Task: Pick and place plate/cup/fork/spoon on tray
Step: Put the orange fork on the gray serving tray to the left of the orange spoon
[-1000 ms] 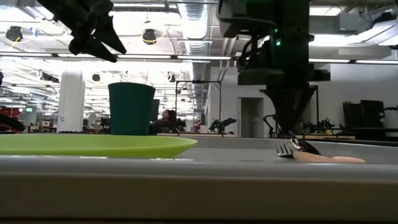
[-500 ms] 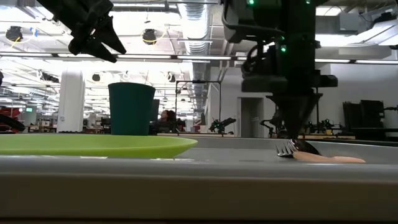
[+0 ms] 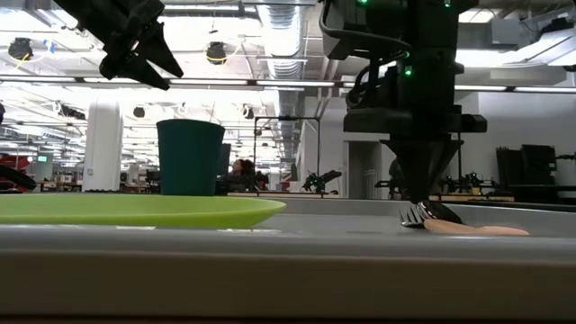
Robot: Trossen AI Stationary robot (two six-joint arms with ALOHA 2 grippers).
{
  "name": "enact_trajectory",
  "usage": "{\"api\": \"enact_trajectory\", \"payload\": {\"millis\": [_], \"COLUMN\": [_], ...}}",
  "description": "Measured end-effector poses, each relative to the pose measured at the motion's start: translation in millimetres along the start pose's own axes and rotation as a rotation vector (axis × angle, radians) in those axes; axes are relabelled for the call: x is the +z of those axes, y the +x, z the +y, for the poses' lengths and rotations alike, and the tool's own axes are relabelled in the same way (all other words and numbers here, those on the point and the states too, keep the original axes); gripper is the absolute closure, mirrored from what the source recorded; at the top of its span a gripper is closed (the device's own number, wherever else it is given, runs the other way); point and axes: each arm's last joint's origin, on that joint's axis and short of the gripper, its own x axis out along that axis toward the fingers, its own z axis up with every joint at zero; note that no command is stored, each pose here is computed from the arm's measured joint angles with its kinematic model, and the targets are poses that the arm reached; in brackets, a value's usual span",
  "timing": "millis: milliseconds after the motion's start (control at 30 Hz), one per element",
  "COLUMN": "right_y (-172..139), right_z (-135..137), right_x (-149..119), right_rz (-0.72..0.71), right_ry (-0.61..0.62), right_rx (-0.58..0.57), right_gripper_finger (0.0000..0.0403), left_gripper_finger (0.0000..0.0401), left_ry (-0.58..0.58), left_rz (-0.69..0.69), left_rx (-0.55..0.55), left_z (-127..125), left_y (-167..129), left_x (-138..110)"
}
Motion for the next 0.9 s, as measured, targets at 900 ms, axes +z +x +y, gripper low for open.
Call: {"api": "enact_trajectory", "payload": {"millis": [900], "right_y": [6.2], "right_z": [-0.8], "right_x": [-1.3], "right_rz": [-0.014], "right_ry": [0.020], "right_rx": [0.009], "right_gripper_finger": [0.0379], "left_gripper_finger": [0.0144], "left_ry": [0.001], "left_rz": [-0.001], "left_rx": [0.000], "left_z": [0.0], "left_y": [-0.1], "left_x": [0.1]}}
